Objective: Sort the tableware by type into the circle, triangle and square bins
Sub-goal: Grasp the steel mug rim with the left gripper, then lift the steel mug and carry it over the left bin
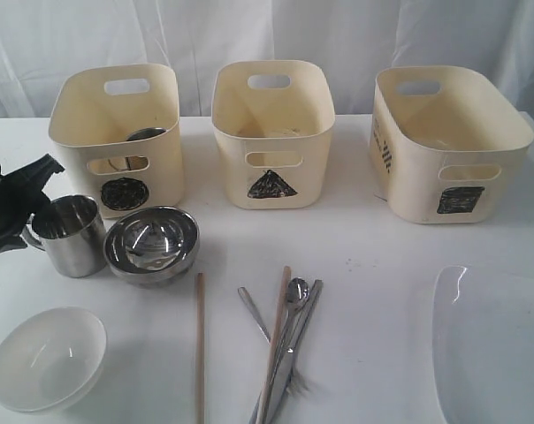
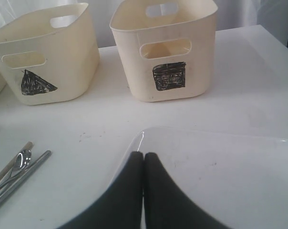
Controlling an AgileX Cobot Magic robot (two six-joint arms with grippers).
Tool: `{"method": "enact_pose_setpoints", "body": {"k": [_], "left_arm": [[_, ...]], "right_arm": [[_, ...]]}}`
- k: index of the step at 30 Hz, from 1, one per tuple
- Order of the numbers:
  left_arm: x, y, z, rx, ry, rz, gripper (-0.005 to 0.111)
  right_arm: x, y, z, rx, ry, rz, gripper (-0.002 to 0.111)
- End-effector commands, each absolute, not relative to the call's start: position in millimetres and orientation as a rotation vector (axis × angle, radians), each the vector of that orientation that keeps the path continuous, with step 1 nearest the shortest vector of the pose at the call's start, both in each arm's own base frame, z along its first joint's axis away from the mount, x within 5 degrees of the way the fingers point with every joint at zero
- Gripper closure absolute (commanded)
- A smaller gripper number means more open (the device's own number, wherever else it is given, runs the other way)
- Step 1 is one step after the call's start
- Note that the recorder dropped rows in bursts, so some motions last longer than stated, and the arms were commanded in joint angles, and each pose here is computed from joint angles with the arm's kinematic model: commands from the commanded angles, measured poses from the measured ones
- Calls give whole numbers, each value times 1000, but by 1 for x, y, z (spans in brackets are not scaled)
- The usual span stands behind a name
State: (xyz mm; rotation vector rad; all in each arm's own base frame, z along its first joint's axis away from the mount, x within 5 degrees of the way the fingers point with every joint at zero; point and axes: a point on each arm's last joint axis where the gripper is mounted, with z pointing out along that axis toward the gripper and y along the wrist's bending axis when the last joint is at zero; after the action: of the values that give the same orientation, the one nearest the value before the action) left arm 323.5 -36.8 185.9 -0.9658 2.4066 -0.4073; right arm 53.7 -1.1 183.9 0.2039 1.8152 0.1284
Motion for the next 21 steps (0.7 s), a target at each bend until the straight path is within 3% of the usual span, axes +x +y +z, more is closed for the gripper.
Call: {"method": "enact_pose_setpoints", "body": {"k": [1,7,14,21], "left_arm": [[320,-39,181,-976,2450,-393,53],[317,-39,179,-917,2496,-359,56],[306,-38,169,-656,2727,-230,81],[296,-38,169,-616,2831,-190,107]], "right_arm": [[54,-1,183,200,1811,130,108],[54,-1,183,200,1811,130,108],[54,-1,183,200,1811,130,108],[54,-1,183,200,1811,130,108]]}}
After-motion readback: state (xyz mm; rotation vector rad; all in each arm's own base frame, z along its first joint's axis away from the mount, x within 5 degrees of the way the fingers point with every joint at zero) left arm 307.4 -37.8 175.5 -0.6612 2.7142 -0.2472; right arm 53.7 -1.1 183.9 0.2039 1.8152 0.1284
